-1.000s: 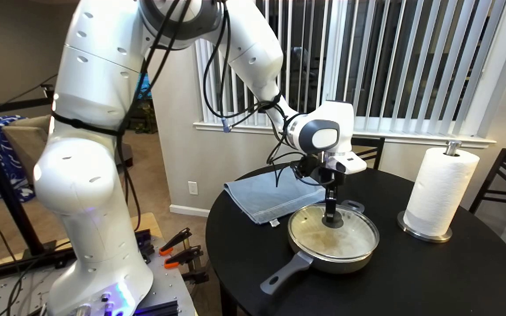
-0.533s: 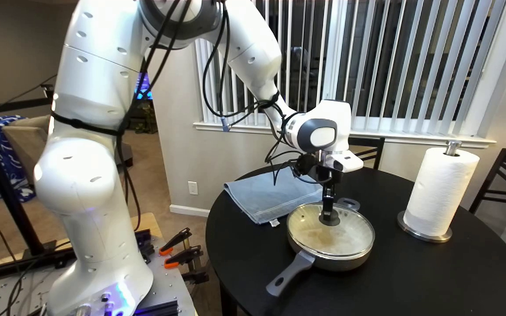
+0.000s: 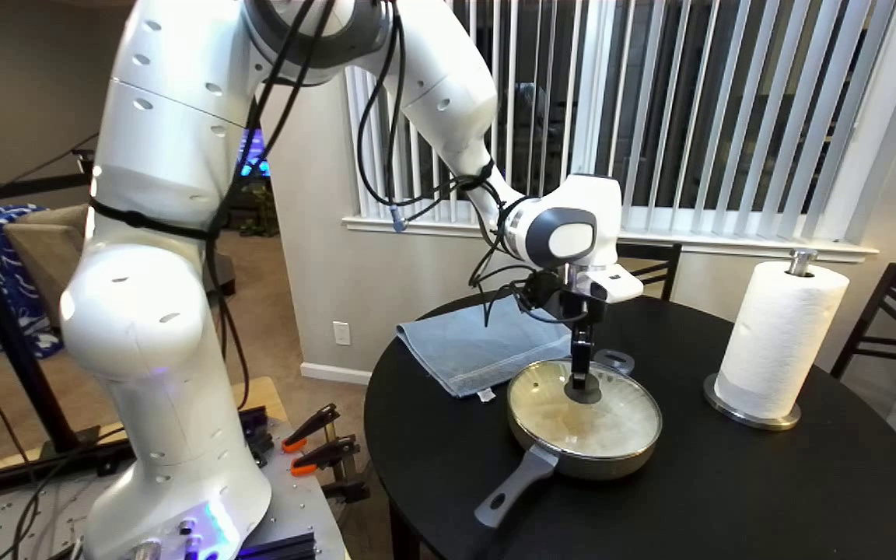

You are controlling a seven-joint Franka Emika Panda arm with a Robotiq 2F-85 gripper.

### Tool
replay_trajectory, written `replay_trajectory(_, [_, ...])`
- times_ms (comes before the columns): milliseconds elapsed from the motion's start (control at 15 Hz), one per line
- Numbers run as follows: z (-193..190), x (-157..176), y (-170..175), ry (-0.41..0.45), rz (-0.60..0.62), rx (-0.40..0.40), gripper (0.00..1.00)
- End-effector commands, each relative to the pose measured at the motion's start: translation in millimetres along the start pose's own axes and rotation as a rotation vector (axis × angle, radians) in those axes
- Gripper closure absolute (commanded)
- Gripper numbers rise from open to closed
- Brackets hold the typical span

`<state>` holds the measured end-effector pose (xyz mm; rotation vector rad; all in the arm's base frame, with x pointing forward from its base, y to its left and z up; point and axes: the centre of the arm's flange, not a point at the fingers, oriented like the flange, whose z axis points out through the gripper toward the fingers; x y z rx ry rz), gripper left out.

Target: Put the glass lid on the pan.

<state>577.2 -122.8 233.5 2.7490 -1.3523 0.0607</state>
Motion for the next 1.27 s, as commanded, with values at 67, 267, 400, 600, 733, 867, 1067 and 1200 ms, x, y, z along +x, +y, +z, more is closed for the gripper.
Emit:
replay_trajectory(67, [-22, -9, 4, 0.002, 0.014, 0.017, 0.00])
replay_trajectory(267, [-31, -9, 4, 0.011, 0.014, 0.026, 0.00])
replay_trajectory(400, [-37, -9, 2, 0.018, 0.013, 0.029, 0.00])
replay_trajectory(600, [-30, 2, -3, 0.023, 0.000, 0.033, 0.00])
replay_trajectory(733, [-33, 1, -3, 0.018, -0.002, 0.031, 0.00])
replay_trajectory(867, [-34, 0, -4, 0.018, -0.003, 0.031, 0.00])
replay_trajectory(1067, [-34, -1, -4, 0.018, -0.005, 0.031, 0.00])
replay_trajectory(1200, [-34, -1, -4, 0.018, -0.005, 0.031, 0.00])
